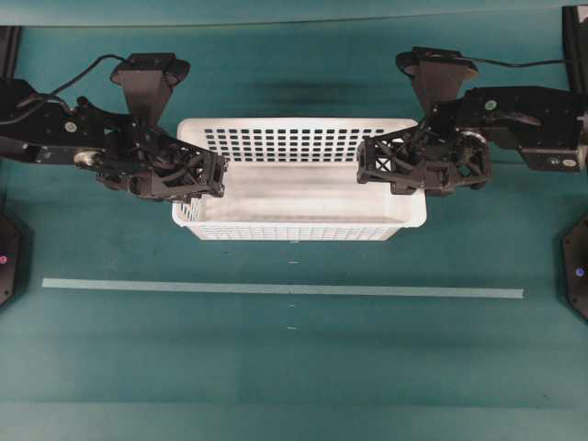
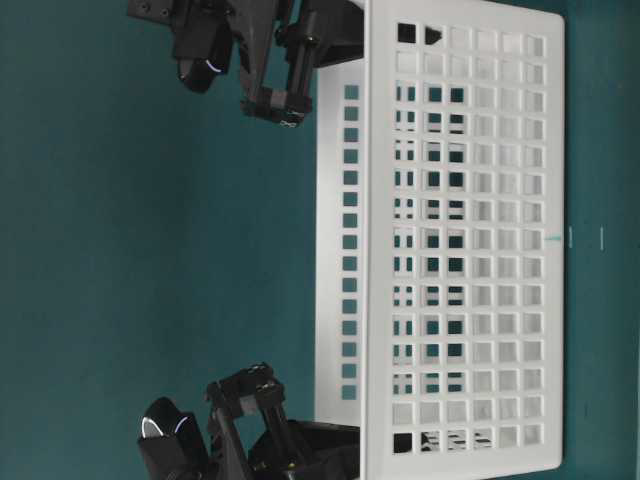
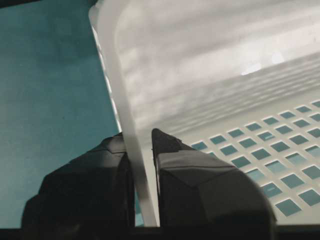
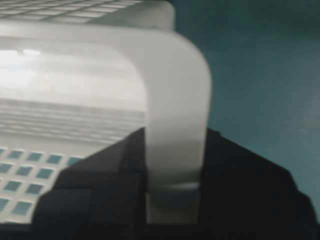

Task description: Lift the white basket with both hands.

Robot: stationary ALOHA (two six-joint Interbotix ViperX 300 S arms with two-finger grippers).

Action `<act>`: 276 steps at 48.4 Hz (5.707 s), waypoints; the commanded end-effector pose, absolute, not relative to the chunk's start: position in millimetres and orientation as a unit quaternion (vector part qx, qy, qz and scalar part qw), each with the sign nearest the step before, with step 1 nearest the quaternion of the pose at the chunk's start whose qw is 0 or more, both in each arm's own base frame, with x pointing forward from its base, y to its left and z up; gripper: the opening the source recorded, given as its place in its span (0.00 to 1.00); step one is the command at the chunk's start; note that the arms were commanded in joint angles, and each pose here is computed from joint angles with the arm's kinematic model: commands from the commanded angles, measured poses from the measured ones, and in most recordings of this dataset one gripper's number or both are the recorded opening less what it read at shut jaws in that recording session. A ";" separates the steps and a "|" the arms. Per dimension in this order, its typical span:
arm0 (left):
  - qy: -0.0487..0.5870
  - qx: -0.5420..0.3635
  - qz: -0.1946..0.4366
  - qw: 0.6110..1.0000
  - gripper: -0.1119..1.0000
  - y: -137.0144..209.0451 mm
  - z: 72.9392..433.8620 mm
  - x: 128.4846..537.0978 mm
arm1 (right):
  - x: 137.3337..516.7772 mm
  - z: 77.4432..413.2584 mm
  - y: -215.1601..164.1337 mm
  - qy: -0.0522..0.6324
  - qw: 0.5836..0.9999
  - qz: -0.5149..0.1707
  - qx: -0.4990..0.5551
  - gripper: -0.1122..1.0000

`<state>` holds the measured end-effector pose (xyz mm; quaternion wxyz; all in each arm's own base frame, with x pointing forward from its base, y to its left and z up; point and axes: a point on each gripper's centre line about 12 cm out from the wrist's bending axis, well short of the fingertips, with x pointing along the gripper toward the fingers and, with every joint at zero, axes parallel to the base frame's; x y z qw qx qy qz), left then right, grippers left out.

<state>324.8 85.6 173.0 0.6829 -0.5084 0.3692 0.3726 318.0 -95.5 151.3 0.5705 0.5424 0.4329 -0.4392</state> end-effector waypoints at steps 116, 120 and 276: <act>0.395 -0.540 0.297 0.682 0.13 -23.1 193.9 317.5 | 323.2 172.9 37.8 0.478 0.575 -0.398 0.531 0.24; 0.403 -0.535 0.297 0.680 0.13 -27.0 188.6 317.8 | 322.6 170.3 39.6 0.477 0.576 -0.399 0.530 0.24; 0.213 -0.551 0.165 0.790 0.96 4.9 297.9 253.7 | 293.5 286.1 -5.1 0.302 0.739 -0.248 0.548 0.94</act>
